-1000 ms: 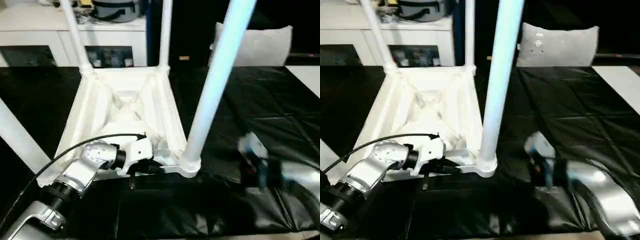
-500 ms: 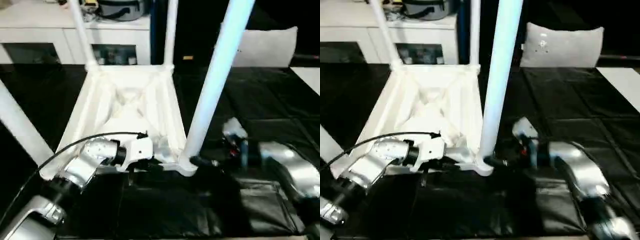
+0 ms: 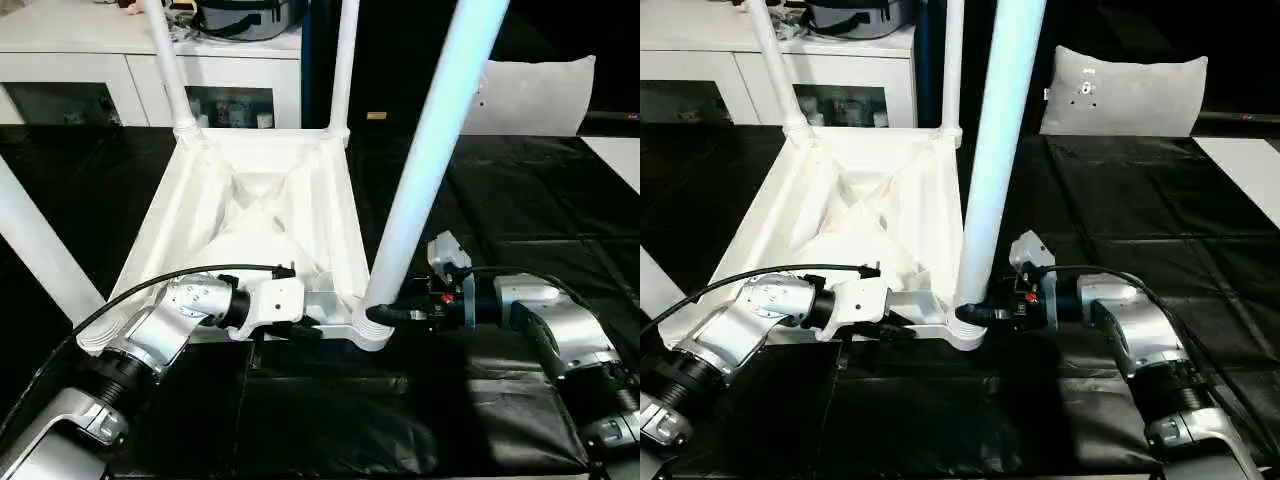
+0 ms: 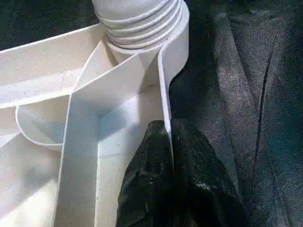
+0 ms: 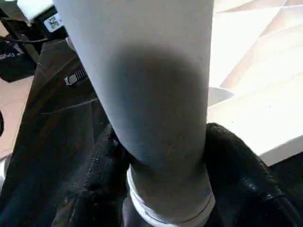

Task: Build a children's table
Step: Rotate leg to tighten

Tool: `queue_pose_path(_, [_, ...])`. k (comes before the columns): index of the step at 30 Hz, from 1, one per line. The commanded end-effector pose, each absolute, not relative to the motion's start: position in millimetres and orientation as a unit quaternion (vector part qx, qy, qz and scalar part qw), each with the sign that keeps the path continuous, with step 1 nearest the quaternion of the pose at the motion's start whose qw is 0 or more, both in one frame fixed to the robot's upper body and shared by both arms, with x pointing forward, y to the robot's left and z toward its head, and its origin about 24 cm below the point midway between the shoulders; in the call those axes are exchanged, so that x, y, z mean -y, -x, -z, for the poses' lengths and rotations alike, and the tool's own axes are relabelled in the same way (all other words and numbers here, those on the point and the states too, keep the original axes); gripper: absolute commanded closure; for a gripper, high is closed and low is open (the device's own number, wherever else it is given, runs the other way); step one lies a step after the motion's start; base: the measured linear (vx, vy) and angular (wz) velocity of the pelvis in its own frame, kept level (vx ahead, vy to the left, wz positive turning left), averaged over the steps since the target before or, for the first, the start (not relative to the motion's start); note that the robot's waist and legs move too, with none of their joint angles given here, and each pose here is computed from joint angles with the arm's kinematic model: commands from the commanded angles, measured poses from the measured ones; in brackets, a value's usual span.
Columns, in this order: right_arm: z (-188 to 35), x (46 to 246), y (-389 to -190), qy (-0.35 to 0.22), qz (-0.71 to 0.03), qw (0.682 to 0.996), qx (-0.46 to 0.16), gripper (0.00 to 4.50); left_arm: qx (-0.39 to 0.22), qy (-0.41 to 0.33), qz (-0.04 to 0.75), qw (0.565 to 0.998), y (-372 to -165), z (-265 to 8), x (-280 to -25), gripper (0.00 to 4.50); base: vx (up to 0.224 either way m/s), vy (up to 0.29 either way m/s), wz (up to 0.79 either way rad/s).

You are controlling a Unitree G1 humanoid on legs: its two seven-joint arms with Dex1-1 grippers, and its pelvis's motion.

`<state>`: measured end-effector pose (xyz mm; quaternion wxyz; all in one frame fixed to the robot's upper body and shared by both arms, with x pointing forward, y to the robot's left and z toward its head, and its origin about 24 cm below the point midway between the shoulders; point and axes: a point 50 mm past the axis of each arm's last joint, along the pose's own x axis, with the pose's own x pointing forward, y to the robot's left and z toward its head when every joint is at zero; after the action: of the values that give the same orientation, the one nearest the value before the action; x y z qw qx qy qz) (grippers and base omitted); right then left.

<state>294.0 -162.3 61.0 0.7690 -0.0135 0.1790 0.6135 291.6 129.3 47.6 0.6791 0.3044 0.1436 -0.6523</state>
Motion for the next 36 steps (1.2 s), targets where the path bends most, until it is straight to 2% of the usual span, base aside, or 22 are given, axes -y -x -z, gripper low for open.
queue_pose_path(1, [-63.5, 161.2, -293.7, -0.019, -0.614, 0.769, -0.175, 2.45, -0.173, -0.294, 0.645, 0.683, -291.7, -41.4, -132.6, 4.5, 0.0, 0.0, 0.0])
queue_pose_path(5, [-61.9, 156.0, -292.9, -0.03, -0.595, 0.784, -0.176, 2.48, -0.181, -0.263, 0.625, 0.712, -298.7, -43.1, -126.3, 4.5, 0.0, 0.0, 0.0])
queue_pose_path(7, [-55.3, 147.2, -299.0, -0.02, -0.532, 0.825, -0.189, 2.48, -0.188, -0.238, 0.604, 0.737, -306.9, -45.7, -115.6, 4.5, 0.0, 0.0, 0.0])
queue_pose_path(8, [-54.8, 145.5, -300.3, -0.022, -0.521, 0.832, -0.189, 2.48, -0.19, -0.236, 0.6, 0.741, -308.3, -45.9, -113.7, 4.5, 0.0, 0.0, 0.0])
queue_pose_path(10, [-50.1, 132.0, -310.3, -0.039, -0.427, 0.881, -0.198, 2.48, -0.193, -0.226, 0.563, 0.772, -319.5, -46.6, -94.8, 4.5, 0.0, 0.0, 0.0])
queue_pose_path(11, [-49.7, 131.1, -310.9, -0.04, -0.421, 0.884, -0.198, 2.48, -0.193, -0.225, 0.56, 0.774, -320.3, -46.7, -93.3, 4.5, 0.0, 0.0, 0.0])
queue_pose_path(12, [-46.4, 122.2, -315.6, -0.049, -0.366, 0.906, -0.206, 2.48, -0.191, -0.211, 0.531, 0.798, -327.1, -48.0, -77.0, 4.5, 0.0, 0.0, 0.0])
queue_pose_path(14, [-45.4, 119.3, -316.7, -0.051, -0.351, 0.911, -0.209, 2.49, -0.192, -0.204, 0.522, 0.806, -329.0, -48.7, -71.1, 4.5, 0.0, 0.0, 0.0])
queue_pose_path(15, [-43.7, 113.5, -320.1, -0.074, -0.317, 0.921, -0.212, 2.49, -0.186, -0.198, 0.513, 0.814, -330.4, -50.0, -57.5, 4.5, 0.0, 0.0, 0.0])
queue_pose_path(16, [-43.3, 112.1, -321.3, -0.082, -0.308, 0.924, -0.211, 2.49, -0.185, -0.199, 0.512, 0.815, -330.4, -50.0, -53.2, 4.5, 0.0, 0.0, 0.0])
queue_pose_path(18, [-47.6, 106.7, -321.2, -0.094, -0.317, 0.926, -0.183, 1.94, -0.181, -0.213, 0.516, 0.809, -328.6, -48.6, -43.2, 4.5, 0.0, 0.0, 0.0])
queue_pose_path(22, [-52.0, 117.0, -317.8, -0.11, -0.315, 0.928, -0.166, 1.46, -0.18, -0.236, 0.521, 0.8, -328.0, -45.7, -48.5, 4.5, 0.0, 0.0, 0.0])
queue_pose_path(23, [-52.5, 118.6, -317.3, -0.108, -0.316, 0.928, -0.165, 1.46, -0.18, -0.24, 0.521, 0.799, -328.2, -45.2, -49.7, 4.5, 0.0, 0.0, 0.0])
queue_pose_path(25, [-57.5, 138.4, -309.5, -0.079, -0.342, 0.925, -0.148, 1.27, -0.169, -0.272, 0.535, 0.782, -327.5, -42.9, -63.9, 4.5, 0.0, 0.0, 0.0])
queue_pose_path(27, [-58.9, 144.0, -307.9, -0.076, -0.345, 0.924, -0.145, 1.01, -0.166, -0.276, 0.54, 0.778, -326.8, -42.6, -67.3, 4.5, 0.0, 0.0, 0.0])
queue_pose_path(28, [-63.9, 156.6, -303.9, -0.069, -0.36, 0.921, -0.132, 1.01, -0.156, -0.274, 0.564, 0.763, -322.4, -43.0, -73.0, 4.5, 0.0, 0.0, 0.0])
queue_pose_path(29, [-64.1, 157.0, -303.8, -0.068, -0.361, 0.921, -0.132, 0.89, -0.156, -0.274, 0.564, 0.763, -322.3, -43.0, -73.2, 4.5, 0.0, 0.0, 0.0])
queue_pose_path(31, [-73.7, 178.0, -293.4, -0.049, -0.404, 0.906, -0.12, 0.7, -0.148, -0.285, 0.594, 0.738, -315.3, -43.0, -85.4, 4.5, 0.0, 0.0, 0.0])
queue_pose_path(36, [-78.2, 196.1, -277.9, 0.022, -0.475, 0.868, -0.141, 0.37, -0.134, -0.269, 0.662, 0.686, -297.6, -43.9, -94.0, 4.5, 0.022, -0.016, 0.0])
